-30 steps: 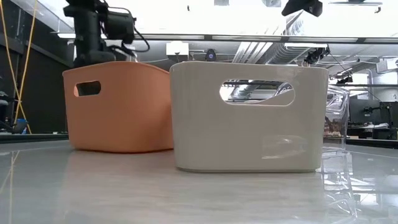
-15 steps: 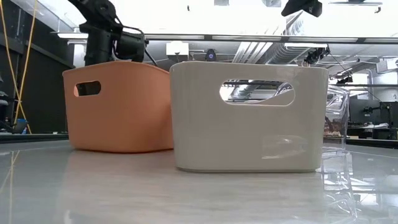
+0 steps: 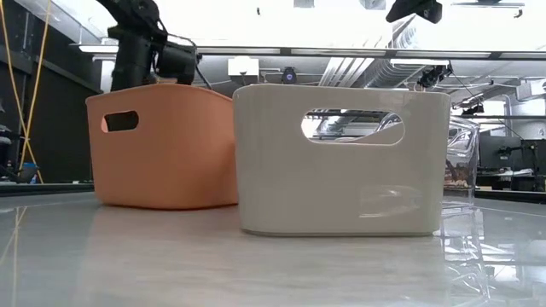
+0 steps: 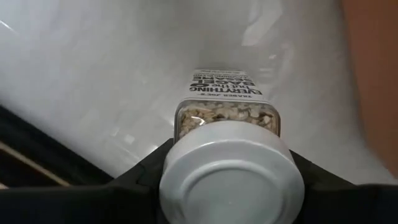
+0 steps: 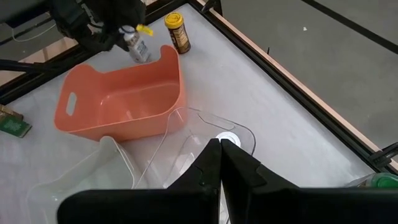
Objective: Sort spices by type
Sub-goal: Put the white seasoning bottle into the transparent bin
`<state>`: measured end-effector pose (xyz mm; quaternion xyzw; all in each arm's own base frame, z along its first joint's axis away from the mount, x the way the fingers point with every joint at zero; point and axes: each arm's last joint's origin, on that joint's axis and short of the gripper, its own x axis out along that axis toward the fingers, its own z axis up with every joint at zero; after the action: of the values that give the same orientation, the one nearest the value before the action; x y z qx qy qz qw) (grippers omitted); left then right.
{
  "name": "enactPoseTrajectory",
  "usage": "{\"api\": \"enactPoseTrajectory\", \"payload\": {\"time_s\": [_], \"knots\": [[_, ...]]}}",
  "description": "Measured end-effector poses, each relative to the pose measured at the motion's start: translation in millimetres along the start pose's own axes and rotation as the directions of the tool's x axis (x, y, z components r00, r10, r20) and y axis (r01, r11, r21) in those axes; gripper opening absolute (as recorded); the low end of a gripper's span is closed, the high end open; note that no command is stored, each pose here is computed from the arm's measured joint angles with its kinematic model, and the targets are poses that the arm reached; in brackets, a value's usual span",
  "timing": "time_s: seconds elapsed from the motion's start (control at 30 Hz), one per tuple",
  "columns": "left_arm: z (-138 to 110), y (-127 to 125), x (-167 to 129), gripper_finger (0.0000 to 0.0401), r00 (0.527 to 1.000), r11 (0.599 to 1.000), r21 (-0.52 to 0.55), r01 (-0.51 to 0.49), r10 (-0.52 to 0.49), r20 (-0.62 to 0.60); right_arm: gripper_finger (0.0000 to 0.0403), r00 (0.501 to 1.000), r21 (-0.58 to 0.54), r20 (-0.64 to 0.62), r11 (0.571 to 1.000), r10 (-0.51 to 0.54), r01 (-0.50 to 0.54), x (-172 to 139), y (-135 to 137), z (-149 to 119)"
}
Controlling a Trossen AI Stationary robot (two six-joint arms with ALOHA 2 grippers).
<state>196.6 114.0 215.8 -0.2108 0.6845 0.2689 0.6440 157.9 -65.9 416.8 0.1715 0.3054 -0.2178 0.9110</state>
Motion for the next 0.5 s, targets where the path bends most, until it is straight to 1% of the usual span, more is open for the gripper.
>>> {"api": "enactPoseTrajectory", "payload": {"time_s": [0.13,0.27,0.37,0.5], "knots": [[5,8,-36,0.0165,0.996,1.0,-0.028,-0.012,0.015,0.083,0.0,1.0,0.0,0.024,1.0,0.005,-0.005,0,1,2],[14,13,-84,0.0165,0.975,0.999,-0.04,0.007,0.002,0.221,0.0,0.998,-0.001,0.061,1.0,0.014,-0.014,0,1,6],[23,10,-116,0.0165,0.947,0.999,0.006,0.039,-0.038,0.319,0.0,0.997,-0.001,0.081,1.0,0.019,-0.019,0,2,8],[39,-6,-148,0.0165,0.9,0.994,0.098,0.057,-0.094,0.426,0.0008,0.995,-0.002,0.099,1.0,0.023,-0.023,1,2,10]]}}
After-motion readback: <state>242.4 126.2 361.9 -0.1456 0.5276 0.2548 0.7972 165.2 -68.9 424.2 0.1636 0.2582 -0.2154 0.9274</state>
